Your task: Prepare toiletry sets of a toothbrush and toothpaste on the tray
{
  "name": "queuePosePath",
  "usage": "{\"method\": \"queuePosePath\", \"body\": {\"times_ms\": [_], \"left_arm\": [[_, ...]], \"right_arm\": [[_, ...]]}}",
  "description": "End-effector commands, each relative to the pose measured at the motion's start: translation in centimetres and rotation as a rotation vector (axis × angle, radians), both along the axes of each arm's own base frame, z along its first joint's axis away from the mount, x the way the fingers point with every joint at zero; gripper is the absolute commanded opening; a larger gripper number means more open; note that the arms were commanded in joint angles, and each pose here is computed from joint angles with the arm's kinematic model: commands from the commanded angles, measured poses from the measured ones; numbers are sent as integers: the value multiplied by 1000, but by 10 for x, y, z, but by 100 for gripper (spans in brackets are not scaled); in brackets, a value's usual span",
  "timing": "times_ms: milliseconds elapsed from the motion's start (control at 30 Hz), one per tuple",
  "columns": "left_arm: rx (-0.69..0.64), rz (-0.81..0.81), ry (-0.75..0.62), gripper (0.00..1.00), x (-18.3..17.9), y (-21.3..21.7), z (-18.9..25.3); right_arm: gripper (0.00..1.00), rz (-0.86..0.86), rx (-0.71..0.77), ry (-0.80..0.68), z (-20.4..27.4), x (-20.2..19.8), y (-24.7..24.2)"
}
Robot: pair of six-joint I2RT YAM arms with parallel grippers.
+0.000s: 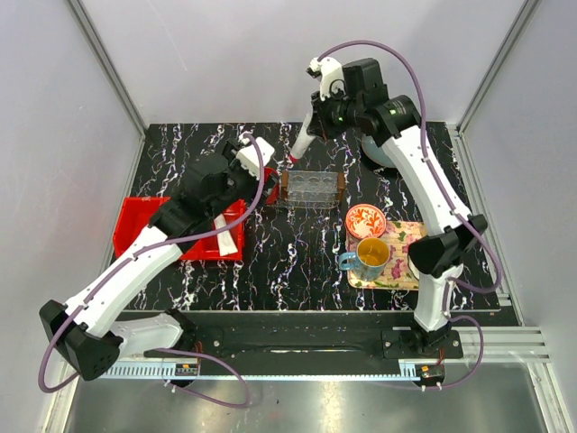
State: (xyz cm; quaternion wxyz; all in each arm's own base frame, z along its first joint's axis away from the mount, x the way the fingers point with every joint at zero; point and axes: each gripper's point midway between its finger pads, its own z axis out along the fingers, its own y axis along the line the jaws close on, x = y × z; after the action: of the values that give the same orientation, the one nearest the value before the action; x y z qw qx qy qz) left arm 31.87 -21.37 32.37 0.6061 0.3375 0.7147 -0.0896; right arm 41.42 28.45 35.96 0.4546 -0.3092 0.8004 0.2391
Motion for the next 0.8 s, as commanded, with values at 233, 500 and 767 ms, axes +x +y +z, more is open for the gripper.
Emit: {"method": "queuePosePath", "body": {"times_ms": [233, 500, 767], "left_arm": [[54, 103, -47, 83, 8, 47, -6], [56, 116, -28, 82, 8, 60, -19], [52, 115, -15, 82, 7, 61, -28]], "right_arm": [[0, -137, -184, -20, -34, 40, -20], [0, -137, -216, 0, -54, 49, -17], [0, -106, -257, 20, -79, 52, -14]]}}
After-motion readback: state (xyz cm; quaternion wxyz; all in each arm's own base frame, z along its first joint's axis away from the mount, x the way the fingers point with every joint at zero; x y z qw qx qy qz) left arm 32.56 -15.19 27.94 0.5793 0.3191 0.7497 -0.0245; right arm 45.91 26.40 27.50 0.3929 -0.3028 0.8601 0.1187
